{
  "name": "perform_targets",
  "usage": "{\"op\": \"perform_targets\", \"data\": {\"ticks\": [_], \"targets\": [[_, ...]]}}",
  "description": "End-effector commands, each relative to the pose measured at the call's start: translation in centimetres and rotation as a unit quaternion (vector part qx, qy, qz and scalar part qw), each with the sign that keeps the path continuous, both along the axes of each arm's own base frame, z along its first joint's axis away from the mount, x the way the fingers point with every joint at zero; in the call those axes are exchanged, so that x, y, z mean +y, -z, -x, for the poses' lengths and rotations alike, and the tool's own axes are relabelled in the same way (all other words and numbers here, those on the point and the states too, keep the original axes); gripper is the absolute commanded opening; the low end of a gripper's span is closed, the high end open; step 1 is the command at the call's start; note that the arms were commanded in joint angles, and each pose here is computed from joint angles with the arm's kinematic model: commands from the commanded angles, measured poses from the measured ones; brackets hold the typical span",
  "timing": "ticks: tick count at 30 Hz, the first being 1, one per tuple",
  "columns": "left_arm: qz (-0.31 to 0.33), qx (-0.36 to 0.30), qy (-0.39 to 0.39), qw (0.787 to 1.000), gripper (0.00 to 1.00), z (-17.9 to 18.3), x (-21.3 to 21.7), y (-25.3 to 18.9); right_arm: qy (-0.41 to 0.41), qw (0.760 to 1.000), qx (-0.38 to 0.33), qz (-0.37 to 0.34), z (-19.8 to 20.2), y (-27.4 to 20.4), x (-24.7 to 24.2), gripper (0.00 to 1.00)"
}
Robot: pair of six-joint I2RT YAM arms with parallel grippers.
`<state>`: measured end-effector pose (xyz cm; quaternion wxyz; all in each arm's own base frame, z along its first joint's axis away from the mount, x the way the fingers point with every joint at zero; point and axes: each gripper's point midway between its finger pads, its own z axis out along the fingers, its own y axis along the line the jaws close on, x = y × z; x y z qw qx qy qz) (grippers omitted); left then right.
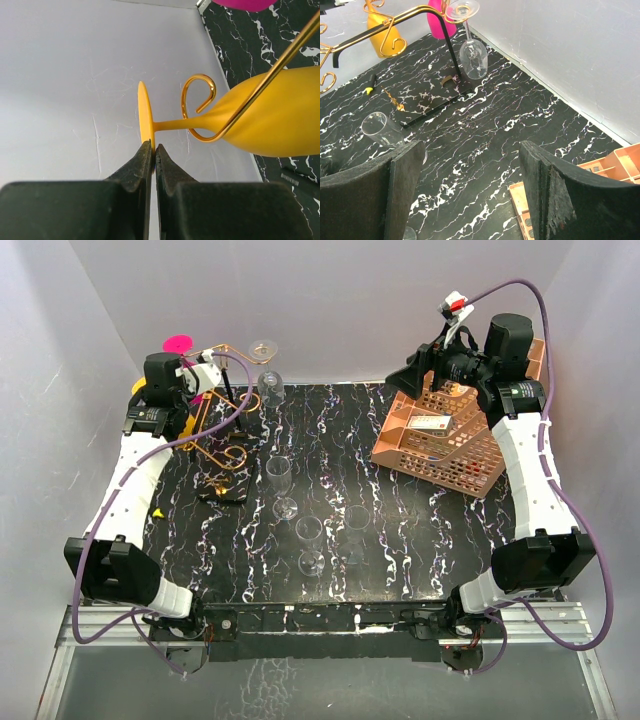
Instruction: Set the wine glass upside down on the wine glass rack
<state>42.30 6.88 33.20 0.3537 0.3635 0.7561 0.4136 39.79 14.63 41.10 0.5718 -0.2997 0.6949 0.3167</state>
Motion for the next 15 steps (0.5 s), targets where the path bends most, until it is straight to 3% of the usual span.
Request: {"op": "perform_targets", "data": {"ticks": [1,15], "targets": [[0.001,-0.044,-0.017,0.999,0.0,-0.4,0.6,-2.2,0.002,0.999,-0.035,-0.003,0.0,-1.6,-0.2,0.83],[0.011,-0.044,0.004,0.999,0.0,-2.8,-1.4,-1.1,0.004,0.999,-0.035,-0.002,0.0,-1.5,-0.3,0.83]]}}
